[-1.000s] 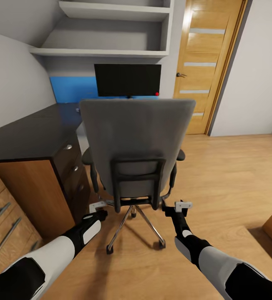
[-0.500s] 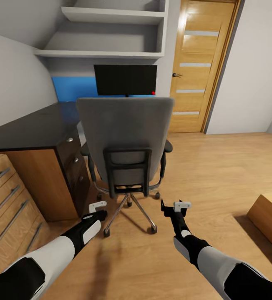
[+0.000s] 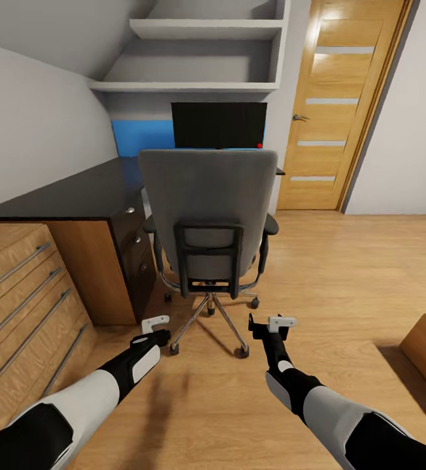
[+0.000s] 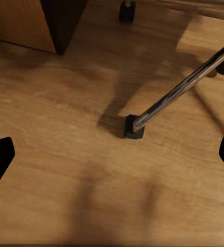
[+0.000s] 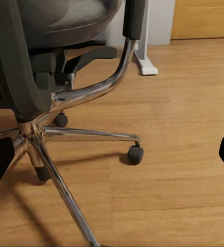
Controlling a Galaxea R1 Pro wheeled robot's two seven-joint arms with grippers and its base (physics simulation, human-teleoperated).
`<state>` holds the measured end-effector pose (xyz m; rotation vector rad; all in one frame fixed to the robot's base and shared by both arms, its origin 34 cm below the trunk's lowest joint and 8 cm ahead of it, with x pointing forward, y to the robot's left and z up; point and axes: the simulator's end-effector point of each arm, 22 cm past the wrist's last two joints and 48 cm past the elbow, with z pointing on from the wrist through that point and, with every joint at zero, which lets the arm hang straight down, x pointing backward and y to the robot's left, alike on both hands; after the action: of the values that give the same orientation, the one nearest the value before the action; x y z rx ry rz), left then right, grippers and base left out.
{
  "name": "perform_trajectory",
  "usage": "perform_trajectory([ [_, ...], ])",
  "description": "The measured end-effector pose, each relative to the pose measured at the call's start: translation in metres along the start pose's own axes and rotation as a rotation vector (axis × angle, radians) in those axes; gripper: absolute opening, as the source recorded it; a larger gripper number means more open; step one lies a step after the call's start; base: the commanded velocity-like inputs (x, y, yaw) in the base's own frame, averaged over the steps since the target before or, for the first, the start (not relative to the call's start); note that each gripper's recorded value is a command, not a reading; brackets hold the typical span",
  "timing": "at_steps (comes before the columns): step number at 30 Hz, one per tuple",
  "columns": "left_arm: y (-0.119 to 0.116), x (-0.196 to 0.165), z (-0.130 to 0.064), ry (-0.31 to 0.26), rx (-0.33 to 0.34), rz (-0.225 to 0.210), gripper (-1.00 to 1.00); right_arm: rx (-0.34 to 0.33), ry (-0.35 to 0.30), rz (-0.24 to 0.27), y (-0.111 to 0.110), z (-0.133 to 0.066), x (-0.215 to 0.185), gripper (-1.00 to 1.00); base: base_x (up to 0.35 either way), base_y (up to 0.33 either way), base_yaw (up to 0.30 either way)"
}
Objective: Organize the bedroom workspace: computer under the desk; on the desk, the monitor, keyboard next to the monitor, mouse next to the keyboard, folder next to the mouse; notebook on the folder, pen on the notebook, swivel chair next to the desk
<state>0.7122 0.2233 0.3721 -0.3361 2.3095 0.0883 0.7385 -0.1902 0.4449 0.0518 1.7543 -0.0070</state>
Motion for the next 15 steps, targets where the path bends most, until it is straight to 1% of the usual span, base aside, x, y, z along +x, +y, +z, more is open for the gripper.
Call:
perform_trajectory([
  [3, -0.007, 0.002, -0.001, 0.003, 0.009, 0.0, 1.0, -0.001, 0.0, 0.0, 0.001, 0.0, 0.0, 1.0, -0.011, -0.025, 0.072],
  [7, -0.027, 0.009, -0.006, 0.012, 0.034, 0.003, 1.0, -0.002, 0.002, 0.0, 0.003, -0.001, 0.001, 1.0, -0.004, -0.009, 0.027],
  [8, -0.036, 0.013, -0.008, 0.018, 0.045, 0.008, 1.0, -0.007, 0.002, 0.003, 0.007, -0.001, 0.001, 1.0, -0.002, -0.004, 0.013],
  [10, -0.045, 0.018, -0.011, 0.025, 0.054, 0.019, 1.0, -0.012, 0.004, 0.009, 0.013, -0.002, 0.001, 1.0, -0.001, -0.002, 0.006],
  [11, -0.058, 0.031, -0.015, 0.038, 0.066, 0.062, 1.0, -0.027, 0.015, 0.005, 0.025, -0.005, 0.006, 1.0, 0.0, -0.001, 0.002],
  [14, -0.062, 0.031, -0.016, 0.026, 0.07, 0.072, 1.0, -0.036, 0.02, -0.006, 0.03, -0.007, 0.008, 1.0, 0.003, -0.003, 0.001],
  [15, -0.063, 0.03, -0.016, 0.02, 0.071, 0.071, 1.0, -0.044, 0.021, -0.017, 0.032, -0.008, 0.009, 1.0, 0.073, -0.046, 0.001],
])
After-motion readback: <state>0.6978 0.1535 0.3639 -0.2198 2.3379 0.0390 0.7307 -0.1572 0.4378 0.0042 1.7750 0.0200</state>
